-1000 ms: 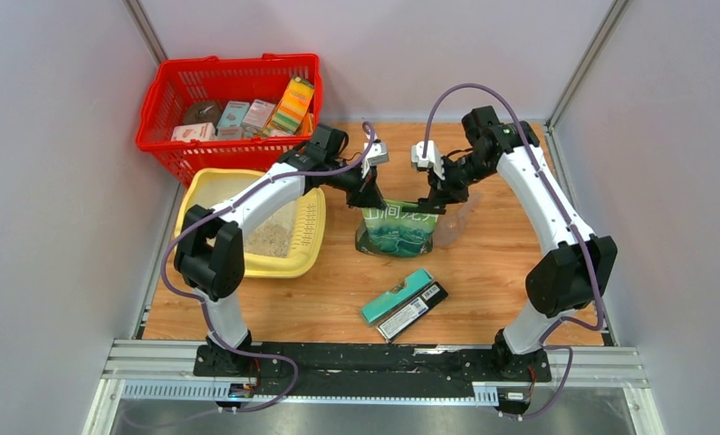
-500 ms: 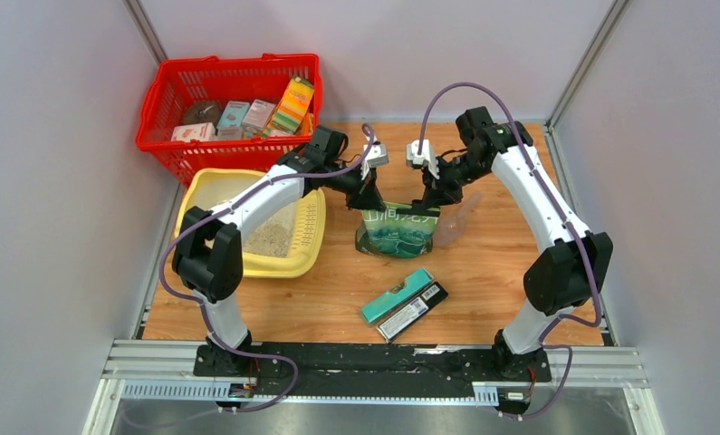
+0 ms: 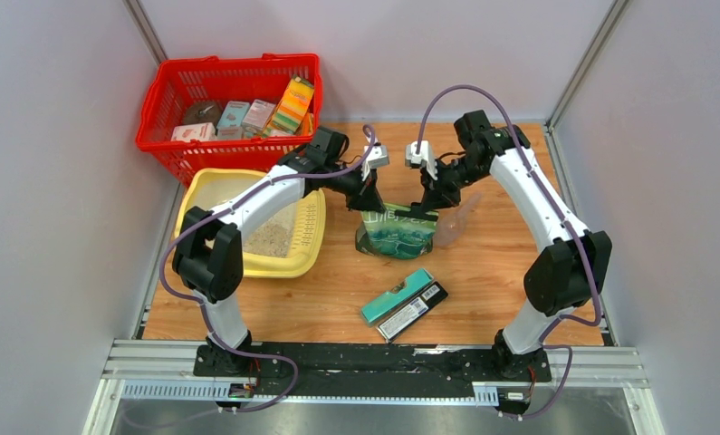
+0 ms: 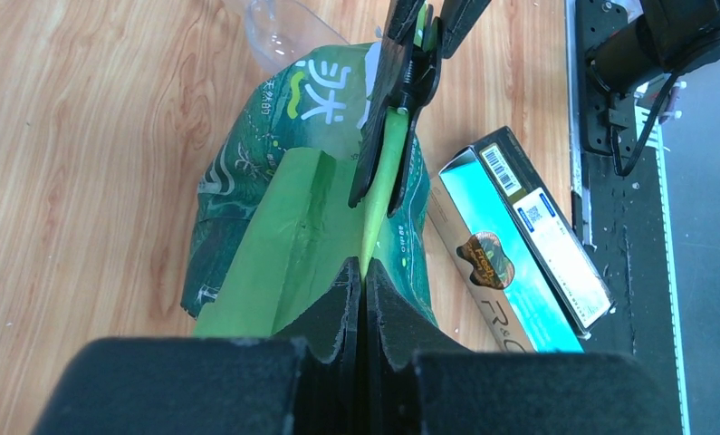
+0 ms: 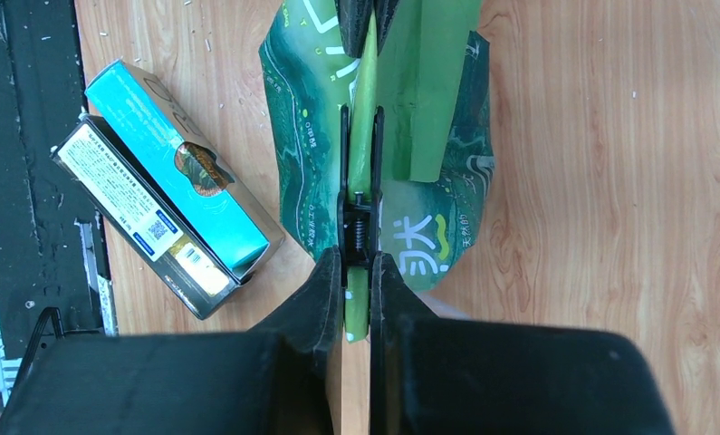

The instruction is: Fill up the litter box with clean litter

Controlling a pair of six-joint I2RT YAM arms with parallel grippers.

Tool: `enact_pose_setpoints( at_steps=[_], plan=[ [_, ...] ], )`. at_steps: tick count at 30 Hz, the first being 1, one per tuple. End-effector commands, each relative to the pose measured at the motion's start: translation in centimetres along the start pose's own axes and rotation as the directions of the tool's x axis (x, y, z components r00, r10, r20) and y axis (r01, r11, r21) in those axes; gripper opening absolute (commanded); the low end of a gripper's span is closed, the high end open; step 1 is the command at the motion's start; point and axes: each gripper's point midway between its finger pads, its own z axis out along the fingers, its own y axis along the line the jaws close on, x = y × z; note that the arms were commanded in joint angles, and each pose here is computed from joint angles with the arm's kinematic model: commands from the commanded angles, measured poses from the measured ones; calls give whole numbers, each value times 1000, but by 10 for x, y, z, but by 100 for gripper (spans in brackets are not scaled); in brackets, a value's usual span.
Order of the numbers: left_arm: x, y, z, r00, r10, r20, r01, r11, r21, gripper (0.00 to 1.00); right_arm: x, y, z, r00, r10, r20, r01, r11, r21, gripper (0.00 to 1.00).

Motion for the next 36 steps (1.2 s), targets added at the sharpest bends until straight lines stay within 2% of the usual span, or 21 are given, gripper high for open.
enact_pose_setpoints(
  at_steps=[1,7,9,11,16,20,23,24,26,27,30,31,33,34,36],
  plan=[
    [-21,-11,-16,998,42,42,-41,999,-9,6,25,43,12,982,146,-118,-161,978,-134,3],
    [-21,-10,-18,999,40,29,-39,999,-16,8,29,42,14,980,162,-120,-177,976,-126,6],
    [-24,-9,-20,997,72,22,-72,997,-23,9,26,42,14,981,158,-115,-171,978,-121,9],
    [-24,-9,-23,997,76,3,-76,997,-28,11,23,39,11,982,153,-109,-164,981,-106,15],
    [-27,-8,-29,996,84,-5,-84,996,-32,20,11,31,1,987,135,-92,-140,989,-51,22],
    [-34,-7,-33,994,106,0,-106,993,-51,34,3,22,-9,987,131,-93,-130,991,14,49],
    [-45,-6,-39,992,128,15,-127,989,-71,43,-6,15,-21,987,141,-81,-134,987,83,58],
    [-47,-3,-43,991,134,18,-132,988,-83,56,-9,15,-25,986,149,-75,-142,985,99,60],
    [-52,-3,-50,989,145,25,-142,984,-104,62,-16,12,-33,988,145,-60,-135,980,144,63],
    [-53,1,-56,990,140,24,-136,982,-129,69,-19,10,-37,988,145,-52,-134,977,164,65],
    [-60,7,-77,991,128,28,-118,967,-224,71,-29,1,-54,982,190,-22,-177,946,271,74],
    [-67,2,-88,990,138,40,-123,958,-259,72,-27,-3,-60,970,240,-23,-220,921,321,88],
    [-62,7,-103,993,115,22,-100,933,-345,72,-30,-4,-71,966,257,-13,-234,897,375,100],
    [-67,-1,-115,990,138,26,-117,916,-383,73,-26,-7,-75,961,275,-25,-241,878,413,100],
    [-55,1,-125,992,130,-8,-119,884,-453,73,-22,-11,-81,937,348,25,-315,813,489,100]
  ],
)
